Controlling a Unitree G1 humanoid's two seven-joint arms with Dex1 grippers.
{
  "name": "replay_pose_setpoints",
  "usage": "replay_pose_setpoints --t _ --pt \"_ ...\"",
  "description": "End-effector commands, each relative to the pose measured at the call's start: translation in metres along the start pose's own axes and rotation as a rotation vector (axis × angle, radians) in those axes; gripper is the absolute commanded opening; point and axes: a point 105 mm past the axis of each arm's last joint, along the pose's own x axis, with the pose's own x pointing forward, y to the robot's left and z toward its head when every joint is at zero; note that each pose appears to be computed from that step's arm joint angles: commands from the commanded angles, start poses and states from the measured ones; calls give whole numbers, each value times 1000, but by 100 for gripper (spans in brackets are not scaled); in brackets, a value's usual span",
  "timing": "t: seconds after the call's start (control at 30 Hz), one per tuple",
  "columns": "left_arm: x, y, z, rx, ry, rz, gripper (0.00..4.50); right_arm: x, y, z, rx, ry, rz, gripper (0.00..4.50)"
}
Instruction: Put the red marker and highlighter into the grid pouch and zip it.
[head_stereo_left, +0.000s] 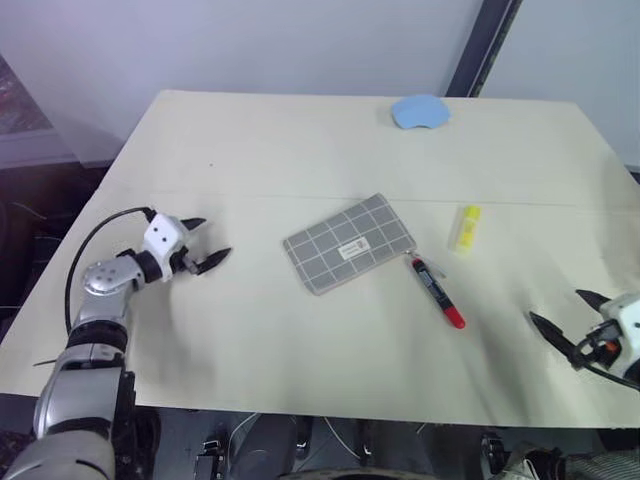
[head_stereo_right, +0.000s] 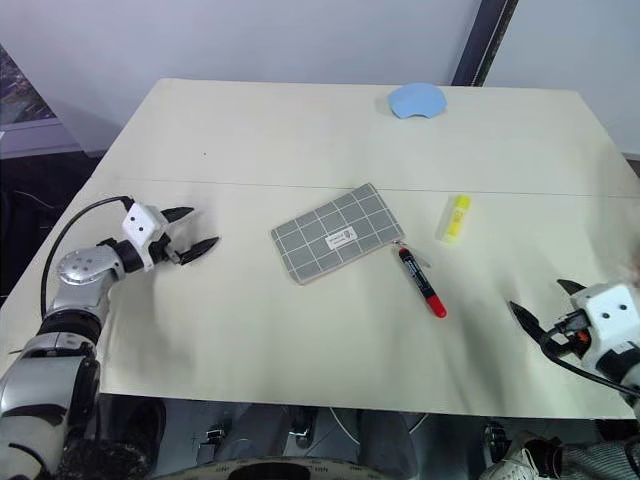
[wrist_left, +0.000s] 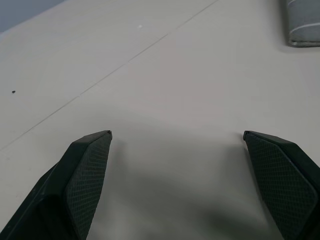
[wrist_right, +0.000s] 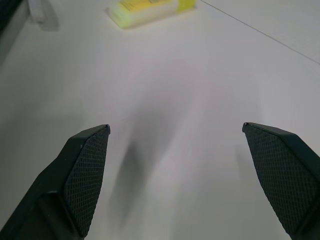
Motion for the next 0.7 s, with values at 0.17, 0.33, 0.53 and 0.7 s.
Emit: replay_pose_setpoints --t 0.17,0.33,0.53,0.7 --pt "-6 5 7 39 -9 34 445 1 0 18 -45 -34 24 442" --pt "-11 -2 7 44 -14 6 445 0 2 16 -46 -17 37 442" --pt "-8 -9 10 48 -23 -14 445 8 2 15 -44 -7 55 442" --pt "-4 -16 13 47 -49 -26 445 15 10 21 -32 -17 84 442"
